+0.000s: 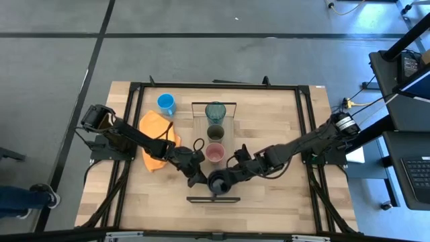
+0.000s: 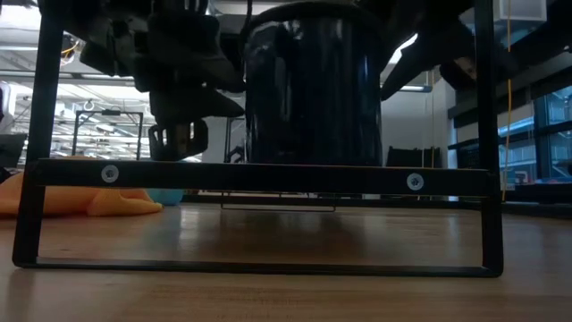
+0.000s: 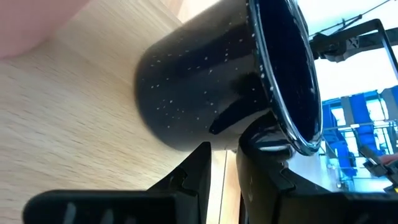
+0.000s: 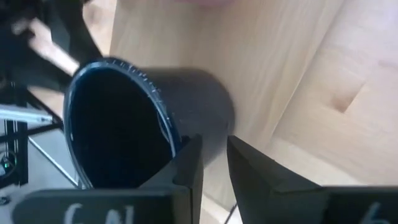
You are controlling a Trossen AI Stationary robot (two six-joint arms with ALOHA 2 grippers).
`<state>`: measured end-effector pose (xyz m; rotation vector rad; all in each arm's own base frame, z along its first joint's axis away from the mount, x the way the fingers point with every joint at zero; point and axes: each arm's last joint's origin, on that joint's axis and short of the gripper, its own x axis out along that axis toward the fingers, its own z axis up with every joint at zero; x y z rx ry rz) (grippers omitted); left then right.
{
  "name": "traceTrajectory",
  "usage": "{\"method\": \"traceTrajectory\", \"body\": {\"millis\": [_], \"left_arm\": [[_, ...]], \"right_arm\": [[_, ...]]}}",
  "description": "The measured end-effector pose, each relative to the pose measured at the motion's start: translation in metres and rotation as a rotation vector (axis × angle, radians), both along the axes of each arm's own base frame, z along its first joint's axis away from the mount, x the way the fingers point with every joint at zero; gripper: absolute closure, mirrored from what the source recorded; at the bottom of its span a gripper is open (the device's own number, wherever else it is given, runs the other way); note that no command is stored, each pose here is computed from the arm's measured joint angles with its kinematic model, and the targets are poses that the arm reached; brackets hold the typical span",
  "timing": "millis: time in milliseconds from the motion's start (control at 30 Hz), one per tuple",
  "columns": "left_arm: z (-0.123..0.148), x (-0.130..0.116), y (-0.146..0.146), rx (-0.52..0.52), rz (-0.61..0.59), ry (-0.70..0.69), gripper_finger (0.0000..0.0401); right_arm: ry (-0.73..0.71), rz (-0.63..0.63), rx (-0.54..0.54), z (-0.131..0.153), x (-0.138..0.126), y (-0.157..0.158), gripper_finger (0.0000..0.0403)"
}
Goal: Stack small to large cups/mugs on shelf
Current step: Put the dark blue mug on the shelf
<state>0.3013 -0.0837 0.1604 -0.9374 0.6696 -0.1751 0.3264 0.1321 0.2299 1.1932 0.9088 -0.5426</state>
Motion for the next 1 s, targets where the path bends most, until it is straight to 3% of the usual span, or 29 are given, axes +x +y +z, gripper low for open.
{"method": "traceTrajectory", "body": {"millis": [533, 1000], "left_arm": [[0.007, 0.0, 0.011, 0.093, 0.155, -0.034, 0.0331], [0.007, -0.008, 0.015, 0.15, 0.146, 0.047, 0.0331]], "right_arm": [[0.013, 0.082, 0.051, 0.0, -0.002, 0.008, 0.0327], [-0.001, 0.114, 0.028, 0.001, -0.001, 0.007, 0.0327]]}}
